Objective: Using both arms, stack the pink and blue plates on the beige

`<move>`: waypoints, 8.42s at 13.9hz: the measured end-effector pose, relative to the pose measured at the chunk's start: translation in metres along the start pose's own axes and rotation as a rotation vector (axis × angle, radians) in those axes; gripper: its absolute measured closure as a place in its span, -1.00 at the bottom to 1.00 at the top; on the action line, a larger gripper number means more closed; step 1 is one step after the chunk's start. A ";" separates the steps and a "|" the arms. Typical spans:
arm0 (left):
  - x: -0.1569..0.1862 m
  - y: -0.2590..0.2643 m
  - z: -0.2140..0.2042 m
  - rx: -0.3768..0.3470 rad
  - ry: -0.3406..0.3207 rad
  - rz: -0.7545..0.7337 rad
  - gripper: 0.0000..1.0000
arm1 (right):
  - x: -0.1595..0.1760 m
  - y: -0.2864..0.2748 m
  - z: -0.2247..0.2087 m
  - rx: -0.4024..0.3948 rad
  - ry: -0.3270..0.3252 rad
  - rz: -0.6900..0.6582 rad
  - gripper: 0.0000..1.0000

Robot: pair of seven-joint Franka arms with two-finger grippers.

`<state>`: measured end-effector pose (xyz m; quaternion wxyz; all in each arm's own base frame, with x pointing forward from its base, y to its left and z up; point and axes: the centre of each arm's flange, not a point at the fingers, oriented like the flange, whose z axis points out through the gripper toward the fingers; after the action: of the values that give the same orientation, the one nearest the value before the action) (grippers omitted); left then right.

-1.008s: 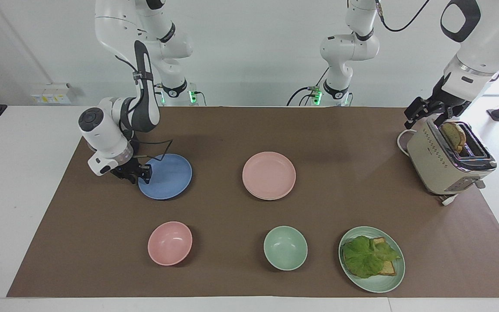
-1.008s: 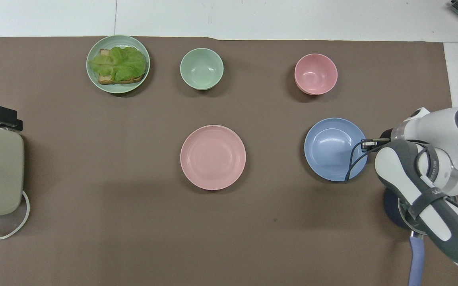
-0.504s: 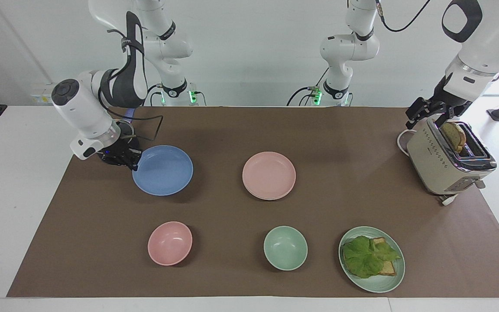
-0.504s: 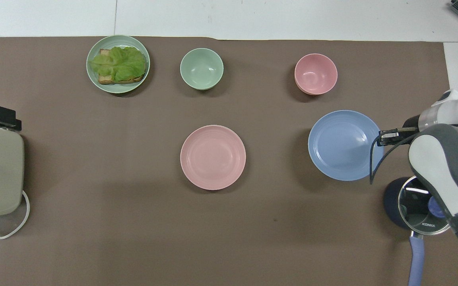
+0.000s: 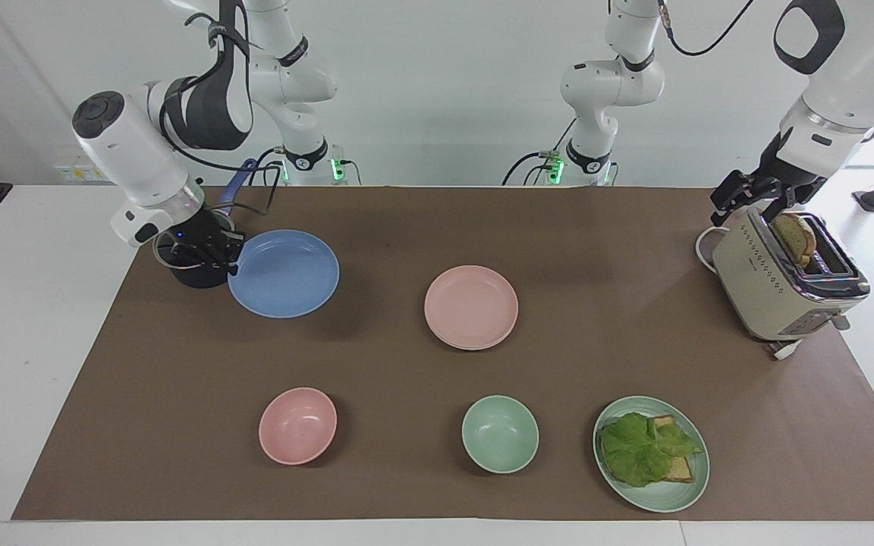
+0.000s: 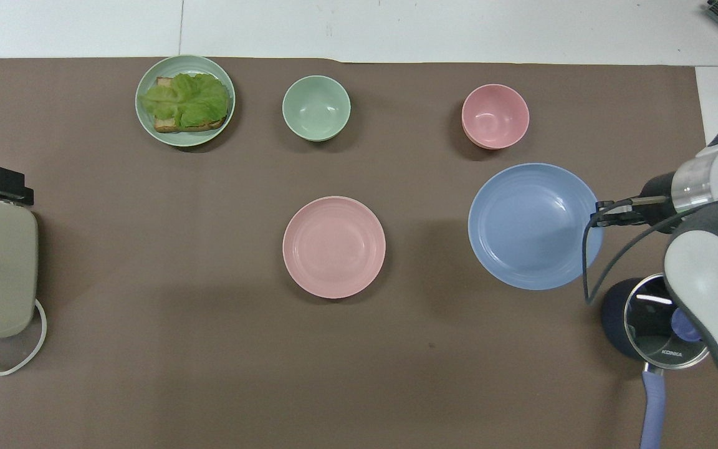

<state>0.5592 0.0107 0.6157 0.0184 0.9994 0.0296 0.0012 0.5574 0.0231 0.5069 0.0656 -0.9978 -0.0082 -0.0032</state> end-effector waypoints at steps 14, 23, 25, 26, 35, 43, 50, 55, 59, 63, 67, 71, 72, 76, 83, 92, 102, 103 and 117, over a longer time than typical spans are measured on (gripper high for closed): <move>0.000 0.000 0.000 0.000 0.000 0.000 -1.00 | -0.012 -0.232 0.089 0.061 0.035 0.183 0.91; 0.000 0.000 0.000 0.000 0.000 0.000 -1.00 | -0.012 -0.261 0.160 0.038 0.004 0.150 0.91; 0.000 0.000 0.000 0.000 0.000 0.000 -1.00 | -0.013 -0.267 0.170 0.040 0.007 0.141 0.91; 0.000 0.000 0.000 0.000 0.000 0.000 -1.00 | -0.014 -0.269 0.175 0.038 0.002 0.138 0.91; 0.000 0.000 0.000 0.000 0.000 0.000 -1.00 | -0.019 -0.266 0.200 0.039 0.020 0.138 0.91; 0.000 0.000 0.000 0.000 0.000 0.000 -1.00 | -0.011 -0.264 0.194 0.048 0.039 0.145 -0.22; 0.000 0.000 0.000 0.000 0.000 0.000 -1.00 | 0.014 -0.188 0.098 -0.048 0.128 0.161 -1.00; 0.000 0.000 0.000 0.000 0.000 0.000 -1.00 | 0.017 -0.144 0.041 -0.103 0.106 0.143 -1.00; 0.000 0.000 0.000 0.000 0.000 0.000 -1.00 | 0.006 -0.090 -0.024 -0.104 0.117 0.203 -1.00; 0.000 0.000 0.000 0.000 0.000 0.000 -1.00 | -0.007 -0.055 -0.082 -0.117 0.090 0.172 -1.00; 0.000 0.000 0.000 0.000 0.000 0.000 -1.00 | -0.013 -0.014 -0.118 -0.129 0.055 0.160 -1.00; 0.000 0.000 0.000 0.000 0.000 0.000 -1.00 | -0.022 0.025 -0.148 -0.133 0.037 0.168 -1.00; 0.000 0.000 0.000 0.000 0.000 0.000 -1.00 | -0.023 0.029 -0.151 -0.133 0.039 0.172 -1.00; 0.000 0.000 0.000 0.000 0.000 0.000 -1.00 | -0.028 0.030 -0.151 -0.133 0.026 0.174 -1.00; 0.000 0.000 0.000 0.000 0.000 0.000 -1.00 | -0.034 0.045 -0.152 -0.133 0.015 0.076 -1.00; 0.000 0.000 0.000 0.000 0.000 0.000 -1.00 | -0.037 0.043 -0.153 -0.132 0.007 0.068 -1.00; 0.000 0.000 0.000 0.000 0.000 0.000 -1.00 | -0.038 0.037 -0.157 -0.154 0.013 0.055 -1.00; 0.000 0.000 0.000 0.000 0.000 0.000 -1.00 | -0.038 0.037 -0.157 -0.154 0.013 0.055 -1.00; 0.000 0.000 0.000 0.000 0.000 0.000 -1.00 | -0.039 0.040 -0.157 -0.153 0.016 0.103 -1.00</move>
<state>0.5592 0.0109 0.6157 0.0184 0.9994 0.0298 0.0011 0.5186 -0.0376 0.6569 -0.0109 -0.9990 0.0437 -0.0083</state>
